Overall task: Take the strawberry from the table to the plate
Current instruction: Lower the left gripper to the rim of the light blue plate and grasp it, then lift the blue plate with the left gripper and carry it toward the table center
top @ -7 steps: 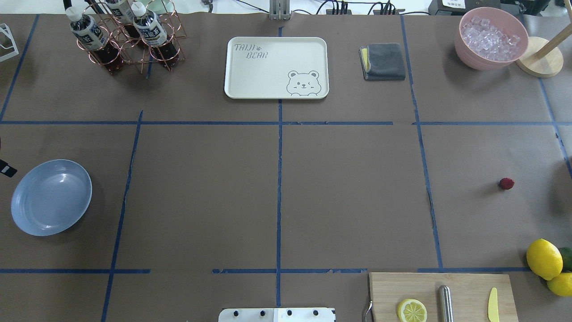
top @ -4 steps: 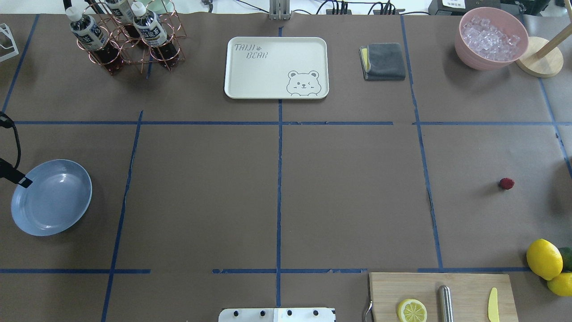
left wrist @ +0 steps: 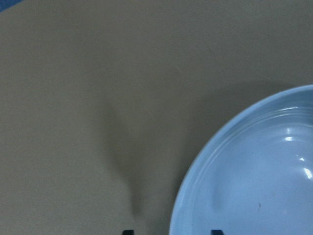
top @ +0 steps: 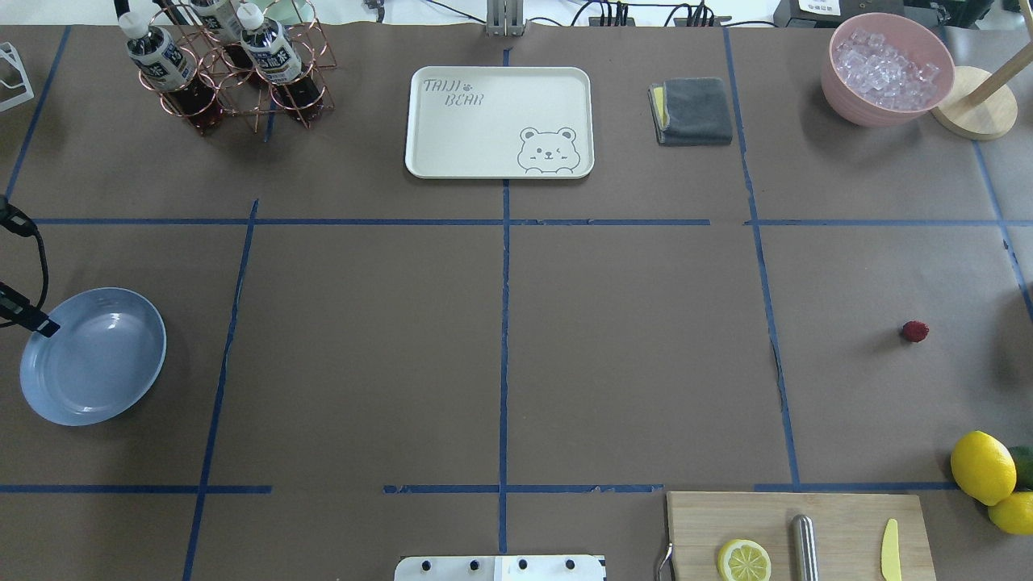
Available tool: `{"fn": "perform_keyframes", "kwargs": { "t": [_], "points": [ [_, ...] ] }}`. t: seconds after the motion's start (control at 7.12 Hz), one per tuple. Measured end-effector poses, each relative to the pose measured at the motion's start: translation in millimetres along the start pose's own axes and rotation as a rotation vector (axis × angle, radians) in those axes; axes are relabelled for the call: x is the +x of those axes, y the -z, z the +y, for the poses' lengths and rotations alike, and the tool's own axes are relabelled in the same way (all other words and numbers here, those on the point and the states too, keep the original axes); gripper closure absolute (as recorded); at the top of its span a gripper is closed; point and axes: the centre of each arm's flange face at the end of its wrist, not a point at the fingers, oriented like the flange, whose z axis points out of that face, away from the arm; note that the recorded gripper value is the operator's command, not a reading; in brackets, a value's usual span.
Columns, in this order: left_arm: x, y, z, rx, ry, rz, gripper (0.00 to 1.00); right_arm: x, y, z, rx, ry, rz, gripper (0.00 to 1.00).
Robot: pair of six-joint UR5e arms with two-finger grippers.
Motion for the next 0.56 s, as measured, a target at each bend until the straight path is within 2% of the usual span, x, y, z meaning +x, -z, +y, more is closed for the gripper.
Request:
{"fn": "perform_keyframes", "kwargs": {
  "t": [0.28, 0.56],
  "points": [
    [13, 12, -7, 0.025, 0.039, 0.002, 1.0, -1, 0, 0, 0.001, 0.001, -0.001, 0.0],
    [72, 62, -33, 0.127, 0.131, 0.031, 1.0, -4, 2, -1, 0.005, 0.005, -0.003, 0.0]
  ]
}}
